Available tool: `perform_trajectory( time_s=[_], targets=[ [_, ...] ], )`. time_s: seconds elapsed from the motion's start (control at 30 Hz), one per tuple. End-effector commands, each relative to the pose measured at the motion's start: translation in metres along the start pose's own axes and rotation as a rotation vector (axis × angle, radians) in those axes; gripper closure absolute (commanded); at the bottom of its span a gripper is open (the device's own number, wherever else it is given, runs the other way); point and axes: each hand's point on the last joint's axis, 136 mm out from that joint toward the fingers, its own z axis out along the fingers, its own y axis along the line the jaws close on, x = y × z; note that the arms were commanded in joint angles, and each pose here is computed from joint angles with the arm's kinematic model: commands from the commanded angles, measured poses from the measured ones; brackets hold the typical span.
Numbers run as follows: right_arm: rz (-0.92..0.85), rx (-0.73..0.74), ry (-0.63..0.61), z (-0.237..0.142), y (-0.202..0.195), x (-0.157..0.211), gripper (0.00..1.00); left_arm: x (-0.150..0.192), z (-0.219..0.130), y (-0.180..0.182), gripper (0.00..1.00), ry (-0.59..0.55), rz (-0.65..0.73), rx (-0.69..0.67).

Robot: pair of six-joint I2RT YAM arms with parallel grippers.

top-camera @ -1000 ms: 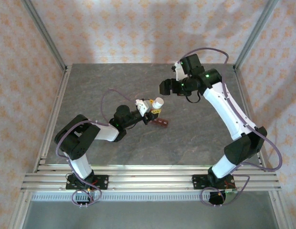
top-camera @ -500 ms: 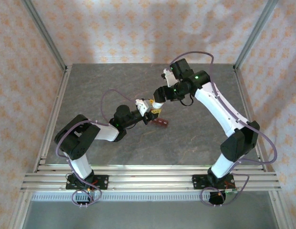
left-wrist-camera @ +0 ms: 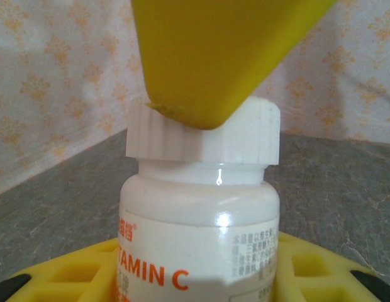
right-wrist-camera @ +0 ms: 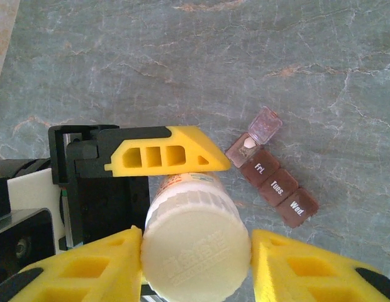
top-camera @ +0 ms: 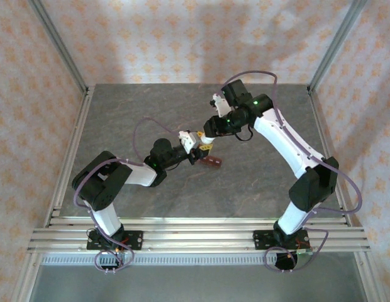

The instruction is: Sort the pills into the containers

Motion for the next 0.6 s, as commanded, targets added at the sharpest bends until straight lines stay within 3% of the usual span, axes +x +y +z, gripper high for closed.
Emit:
perform_trajectory(
  time_s=[0.0, 0.33, 0.57],
  targets=[
    [0.046, 0.002, 0.043, 0.014, -0.006, 0.008, 0.58, -0.042, 0.002, -0.002, 1.00, -0.117, 0.038, 0.012],
    [0.413, 0.063, -0.020, 0.036, -0.021, 0.011, 0.65, -0.046, 0.000, 0.002, 1.00, -0.124, 0.047, -0.021],
    [0.466, 0.059, -0.044, 0.039, -0.014, 0.008, 0.64, -0.041, -0.002, 0.002, 1.00, -0.109, 0.049, -0.026]
  ],
)
